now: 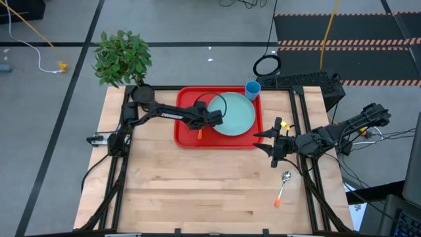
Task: Pick and place plate/cup/fork/spoon on tray
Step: Put the orange fork on the orange serving tray to the left of the blue plate
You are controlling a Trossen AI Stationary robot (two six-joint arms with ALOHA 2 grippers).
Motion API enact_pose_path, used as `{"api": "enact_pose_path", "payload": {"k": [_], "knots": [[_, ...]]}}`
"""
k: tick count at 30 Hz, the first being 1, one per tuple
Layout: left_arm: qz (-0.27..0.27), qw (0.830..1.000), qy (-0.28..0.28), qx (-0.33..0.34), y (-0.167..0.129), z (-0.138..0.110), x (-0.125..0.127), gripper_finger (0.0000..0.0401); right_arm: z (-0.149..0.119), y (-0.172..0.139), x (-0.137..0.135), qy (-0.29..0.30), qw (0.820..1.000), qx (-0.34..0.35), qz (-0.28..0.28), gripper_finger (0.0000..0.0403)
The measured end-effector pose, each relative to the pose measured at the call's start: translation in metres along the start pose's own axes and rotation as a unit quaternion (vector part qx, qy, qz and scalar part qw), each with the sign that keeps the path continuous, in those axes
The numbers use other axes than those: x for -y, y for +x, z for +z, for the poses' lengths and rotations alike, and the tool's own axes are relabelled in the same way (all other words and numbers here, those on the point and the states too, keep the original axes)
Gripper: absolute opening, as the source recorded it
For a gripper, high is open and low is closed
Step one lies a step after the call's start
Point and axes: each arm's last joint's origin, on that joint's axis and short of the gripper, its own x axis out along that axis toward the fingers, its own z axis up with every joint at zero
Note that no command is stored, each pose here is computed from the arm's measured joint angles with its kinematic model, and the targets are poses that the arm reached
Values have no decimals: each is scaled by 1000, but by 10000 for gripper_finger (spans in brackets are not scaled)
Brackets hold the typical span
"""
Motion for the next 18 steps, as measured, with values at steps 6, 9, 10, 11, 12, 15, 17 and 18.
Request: {"api": "enact_pose_path", "payload": {"k": [6,9,10,11,12,15,17,18], "knots": [[-12,997,79,-8,-30,-3,-2,81,-1,0,-1,6,1000,-6,3,160],[-24,988,150,-11,-51,-16,-1,81,-3,0,-2,5,1000,-12,6,160],[-27,985,169,-12,-56,-21,0,81,-3,0,-1,7,1000,-11,6,160],[-31,982,186,-15,-61,-25,0,81,-3,0,-2,10,1000,-12,6,160],[-34,979,201,-19,-66,-29,1,81,-3,0,-2,12,1000,-12,6,160],[-60,973,217,-50,-72,-38,3,81,-3,0,-2,14,1000,-12,6,160],[-70,973,210,-70,-75,-45,5,79,-3,0,-2,15,1000,-11,6,160],[-71,975,201,-70,-75,-49,6,76,-3,0,-2,15,1000,-11,6,160]]}}
